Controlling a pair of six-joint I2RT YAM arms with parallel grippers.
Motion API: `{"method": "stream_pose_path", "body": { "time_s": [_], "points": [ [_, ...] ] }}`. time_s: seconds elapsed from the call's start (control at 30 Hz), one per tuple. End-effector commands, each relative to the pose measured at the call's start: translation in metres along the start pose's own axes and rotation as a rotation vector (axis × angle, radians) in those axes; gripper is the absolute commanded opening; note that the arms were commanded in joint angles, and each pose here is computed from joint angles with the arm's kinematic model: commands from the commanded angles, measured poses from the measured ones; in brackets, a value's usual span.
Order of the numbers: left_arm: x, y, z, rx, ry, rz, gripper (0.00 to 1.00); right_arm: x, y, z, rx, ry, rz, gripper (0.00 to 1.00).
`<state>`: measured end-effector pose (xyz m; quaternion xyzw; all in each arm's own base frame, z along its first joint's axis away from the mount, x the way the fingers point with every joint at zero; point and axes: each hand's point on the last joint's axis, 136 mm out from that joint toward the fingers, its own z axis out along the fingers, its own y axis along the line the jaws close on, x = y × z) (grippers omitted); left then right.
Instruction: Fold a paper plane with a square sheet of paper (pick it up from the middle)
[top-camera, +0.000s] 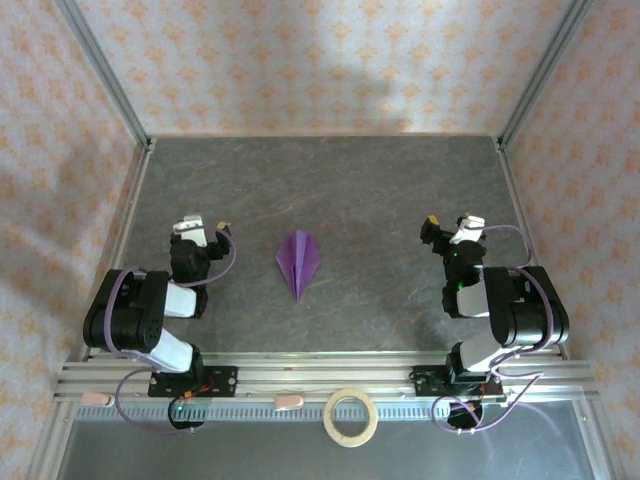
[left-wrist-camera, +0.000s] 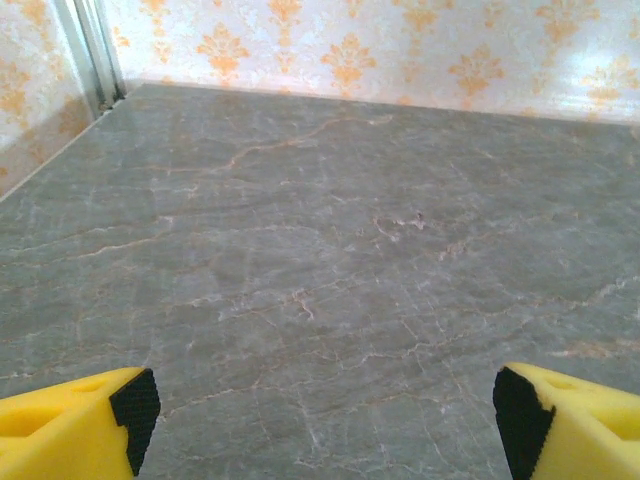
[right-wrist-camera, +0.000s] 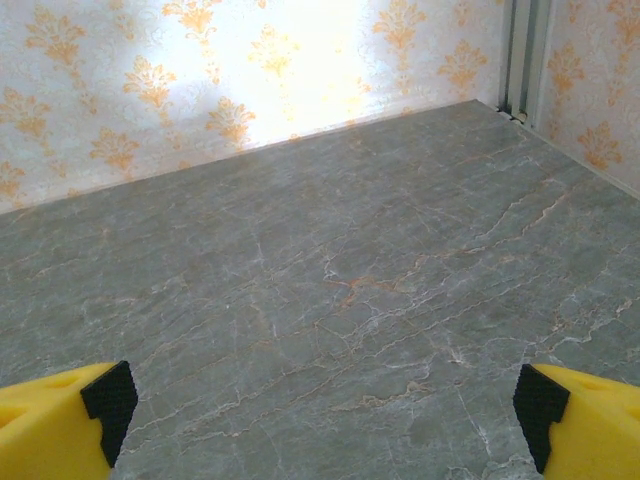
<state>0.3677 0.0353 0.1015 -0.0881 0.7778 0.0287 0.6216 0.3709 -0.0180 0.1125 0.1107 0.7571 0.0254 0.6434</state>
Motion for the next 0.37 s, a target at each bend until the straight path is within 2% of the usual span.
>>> {"method": "stream_pose_path", "body": {
  "time_s": [0.0,0.33],
  "points": [
    [-0.0285,0.0006,-0.0009,-0.009,-0.116,-0.033,0.99,-0.0135,0.0032,-0.0005,-0.003,-0.05,-0.013,0.99],
    [-0.0279,-0.005,-0.0009,-0.006,-0.108,-0.008,0.99,-0.0133,0.0037,0.0001,-0.001,-0.049,-0.014,0.99]
  ]
}}
